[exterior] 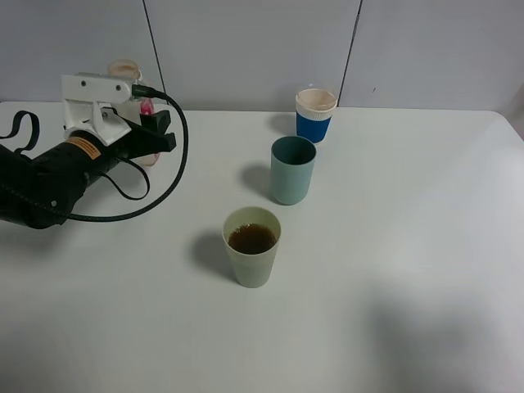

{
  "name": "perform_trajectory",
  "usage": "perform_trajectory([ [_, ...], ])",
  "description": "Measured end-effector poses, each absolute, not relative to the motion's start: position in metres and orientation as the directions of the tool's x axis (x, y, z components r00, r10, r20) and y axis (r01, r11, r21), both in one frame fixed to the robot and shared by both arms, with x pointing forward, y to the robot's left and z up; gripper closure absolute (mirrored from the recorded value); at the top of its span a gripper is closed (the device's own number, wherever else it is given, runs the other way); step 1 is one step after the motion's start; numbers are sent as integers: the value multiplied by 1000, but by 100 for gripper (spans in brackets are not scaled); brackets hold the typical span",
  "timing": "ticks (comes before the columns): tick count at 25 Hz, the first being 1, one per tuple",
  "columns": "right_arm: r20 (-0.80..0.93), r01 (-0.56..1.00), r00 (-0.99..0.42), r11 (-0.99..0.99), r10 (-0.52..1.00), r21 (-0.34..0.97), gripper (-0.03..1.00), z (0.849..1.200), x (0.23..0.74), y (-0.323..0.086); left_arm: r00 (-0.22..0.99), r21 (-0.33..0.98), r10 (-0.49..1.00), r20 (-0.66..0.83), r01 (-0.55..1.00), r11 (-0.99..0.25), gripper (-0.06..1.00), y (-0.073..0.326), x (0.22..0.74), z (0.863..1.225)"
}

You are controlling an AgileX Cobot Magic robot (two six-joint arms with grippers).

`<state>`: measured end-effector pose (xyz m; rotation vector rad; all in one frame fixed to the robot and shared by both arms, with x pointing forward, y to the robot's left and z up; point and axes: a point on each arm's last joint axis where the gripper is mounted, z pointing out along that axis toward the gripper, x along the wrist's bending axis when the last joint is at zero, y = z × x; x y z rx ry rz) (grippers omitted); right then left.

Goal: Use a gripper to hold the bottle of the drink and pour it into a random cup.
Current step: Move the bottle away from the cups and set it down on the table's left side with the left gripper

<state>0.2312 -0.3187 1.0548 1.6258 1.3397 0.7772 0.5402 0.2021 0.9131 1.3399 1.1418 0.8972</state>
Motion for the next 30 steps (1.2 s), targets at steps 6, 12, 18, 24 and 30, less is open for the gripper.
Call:
perform_trajectory([
  [6,-59,432,227,-46,972,901,-3,1055,231,-319,264,986,959,-104,153,65,41,201,540,904],
  [12,-59,432,227,-46,972,901,-3,1055,231,-319,266,980,957,-113,188,64,41,200,540,887],
  [18,-59,432,227,-46,972,901,-3,1055,231,-319,281,976,951,-125,206,68,41,197,545,878],
  [24,-59,432,227,-46,972,901,-3,1055,231,-319,305,981,944,-122,183,68,41,189,561,873],
  [30,-59,432,227,-46,972,901,-3,1055,231,-319,311,981,943,-122,183,67,41,186,569,864],
])
